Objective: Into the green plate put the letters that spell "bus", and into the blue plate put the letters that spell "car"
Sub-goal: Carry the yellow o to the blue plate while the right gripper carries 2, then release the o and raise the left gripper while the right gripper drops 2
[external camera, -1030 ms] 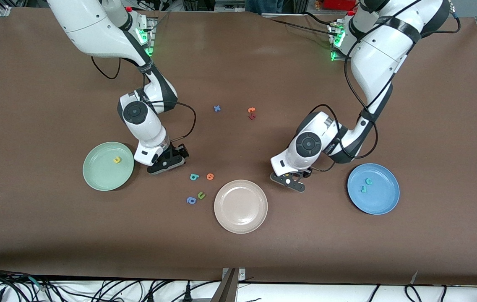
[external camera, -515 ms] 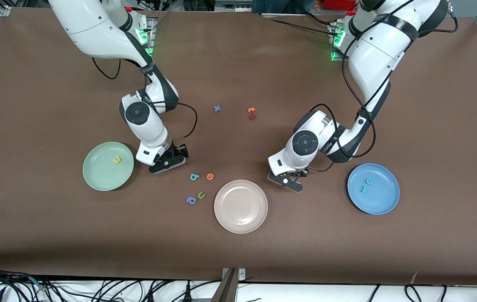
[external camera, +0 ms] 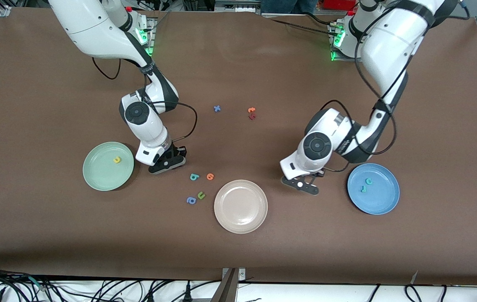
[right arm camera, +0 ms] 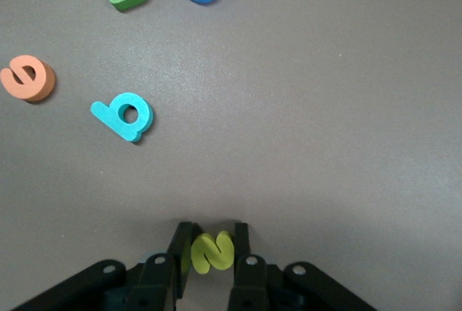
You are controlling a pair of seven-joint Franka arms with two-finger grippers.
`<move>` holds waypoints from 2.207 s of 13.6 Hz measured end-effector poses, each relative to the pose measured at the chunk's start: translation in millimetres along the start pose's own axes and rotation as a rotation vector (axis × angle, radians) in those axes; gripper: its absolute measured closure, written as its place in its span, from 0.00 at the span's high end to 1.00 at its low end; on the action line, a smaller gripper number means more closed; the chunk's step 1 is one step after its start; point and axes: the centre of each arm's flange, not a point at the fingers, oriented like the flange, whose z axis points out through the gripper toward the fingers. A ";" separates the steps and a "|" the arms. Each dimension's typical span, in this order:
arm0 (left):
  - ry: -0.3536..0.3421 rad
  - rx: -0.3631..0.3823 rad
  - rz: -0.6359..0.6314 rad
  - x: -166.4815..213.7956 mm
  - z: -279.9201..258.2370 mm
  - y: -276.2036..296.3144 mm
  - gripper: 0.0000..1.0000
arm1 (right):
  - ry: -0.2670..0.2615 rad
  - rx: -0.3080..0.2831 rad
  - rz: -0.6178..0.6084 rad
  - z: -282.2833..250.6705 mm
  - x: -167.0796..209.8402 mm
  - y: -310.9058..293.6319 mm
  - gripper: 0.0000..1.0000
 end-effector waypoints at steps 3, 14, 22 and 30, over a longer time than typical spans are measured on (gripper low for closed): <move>-0.057 -0.005 0.088 -8.3 2.7 -99.0 0.28 | 0.003 0.000 0.000 -1.1 1.2 0.1 0.27; -0.059 -0.065 0.154 -22.2 -8.2 -167.7 1.00 | -0.154 -0.063 -0.127 -82.0 -5.0 153.3 0.27; 0.043 -0.074 0.000 -96.4 -235.0 -165.9 1.00 | -0.167 -0.095 -0.204 -62.3 -71.6 259.7 0.27; 0.070 -0.132 -0.231 -216.8 -338.2 -175.2 1.00 | -0.147 -0.099 -0.196 -55.6 -73.1 261.3 0.51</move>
